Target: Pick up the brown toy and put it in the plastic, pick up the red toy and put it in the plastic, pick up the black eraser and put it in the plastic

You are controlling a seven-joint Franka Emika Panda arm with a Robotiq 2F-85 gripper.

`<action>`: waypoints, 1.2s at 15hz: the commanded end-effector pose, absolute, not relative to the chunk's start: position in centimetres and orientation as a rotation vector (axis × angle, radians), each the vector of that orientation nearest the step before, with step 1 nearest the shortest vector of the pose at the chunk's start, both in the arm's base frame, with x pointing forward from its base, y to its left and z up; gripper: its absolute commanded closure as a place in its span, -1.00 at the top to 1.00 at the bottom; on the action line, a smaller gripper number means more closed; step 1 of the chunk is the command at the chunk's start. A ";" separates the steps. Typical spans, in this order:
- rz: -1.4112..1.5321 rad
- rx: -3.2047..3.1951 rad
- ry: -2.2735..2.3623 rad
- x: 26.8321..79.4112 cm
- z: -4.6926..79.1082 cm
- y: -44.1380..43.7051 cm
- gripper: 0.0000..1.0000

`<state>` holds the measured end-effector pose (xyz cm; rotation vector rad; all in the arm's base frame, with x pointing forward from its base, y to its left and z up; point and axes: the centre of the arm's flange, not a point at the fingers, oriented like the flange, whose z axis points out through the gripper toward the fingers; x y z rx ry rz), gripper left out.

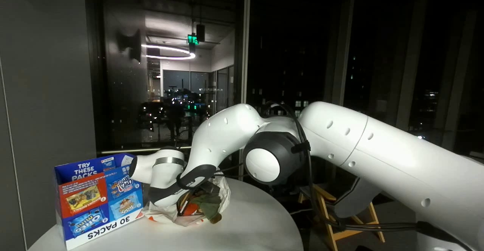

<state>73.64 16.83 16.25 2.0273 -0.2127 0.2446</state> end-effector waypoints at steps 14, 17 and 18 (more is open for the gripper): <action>0.040 2.490 0.336 69.1 24.4 23.6 1.00; -0.050 2.573 0.461 68.9 23.3 23.5 1.00; -0.091 2.596 0.503 68.9 22.7 23.6 1.00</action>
